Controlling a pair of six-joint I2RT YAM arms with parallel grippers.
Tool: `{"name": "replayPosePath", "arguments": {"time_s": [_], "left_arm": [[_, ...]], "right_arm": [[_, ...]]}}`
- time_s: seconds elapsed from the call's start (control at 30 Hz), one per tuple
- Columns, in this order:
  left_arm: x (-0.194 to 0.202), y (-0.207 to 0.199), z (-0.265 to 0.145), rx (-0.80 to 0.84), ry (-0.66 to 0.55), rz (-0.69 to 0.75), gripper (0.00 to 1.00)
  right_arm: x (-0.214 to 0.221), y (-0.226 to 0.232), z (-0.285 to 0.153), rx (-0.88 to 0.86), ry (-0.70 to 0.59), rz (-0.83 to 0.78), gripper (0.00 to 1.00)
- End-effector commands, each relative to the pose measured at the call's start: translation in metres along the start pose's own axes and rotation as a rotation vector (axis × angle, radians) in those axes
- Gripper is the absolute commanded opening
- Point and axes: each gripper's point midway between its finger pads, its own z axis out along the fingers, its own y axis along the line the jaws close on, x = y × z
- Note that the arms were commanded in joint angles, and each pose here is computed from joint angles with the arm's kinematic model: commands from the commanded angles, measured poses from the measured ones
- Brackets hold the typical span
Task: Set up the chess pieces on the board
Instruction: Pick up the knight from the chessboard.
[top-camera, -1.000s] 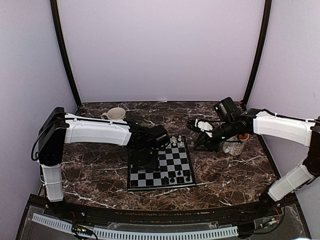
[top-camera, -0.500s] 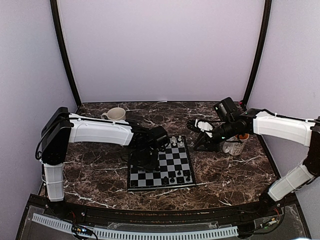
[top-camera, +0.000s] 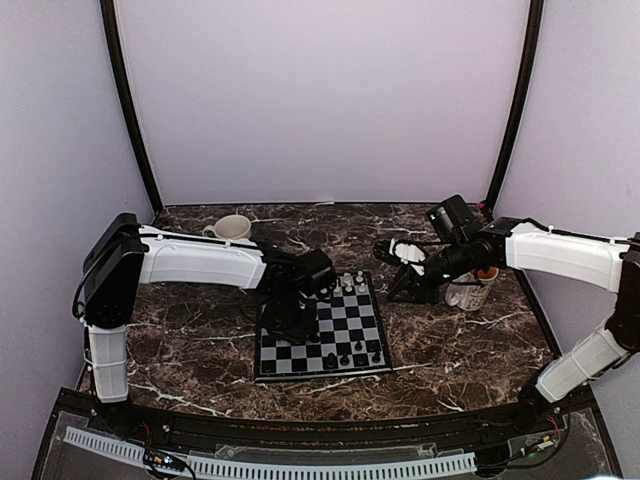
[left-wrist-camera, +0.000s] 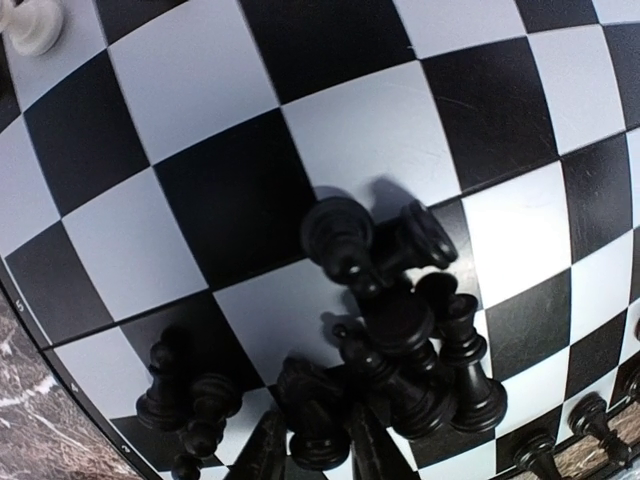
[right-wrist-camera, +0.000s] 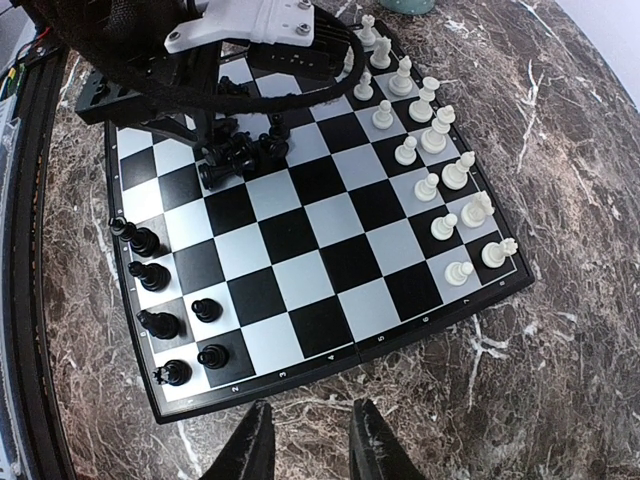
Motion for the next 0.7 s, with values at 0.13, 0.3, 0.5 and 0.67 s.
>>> {"name": "replayPosePath", "arguments": {"time_s": [0.13,0.3,0.5,0.67], "left_arm": [[0.009,0.011,-0.025,-0.012,0.003,0.093,0.15],[0.007,0.010,-0.051,0.017,-0.088,0.196,0.14],[0.000,-0.018,-0.064,0.206,-0.299,0.339,0.10],[-0.016,-0.033,-0.087,0.372,-0.600,0.384,0.11]], "right_arm": [[-0.015,-0.009,-0.007,0.027,-0.025,0.012,0.28],[-0.046,-0.027,-0.029,0.100,-0.042,-0.001,0.29],[-0.087,-0.081,-0.079,0.394,-0.157,0.064,0.91],[-0.093,-0.074,-0.061,0.131,-0.182,0.207,1.00]]}}
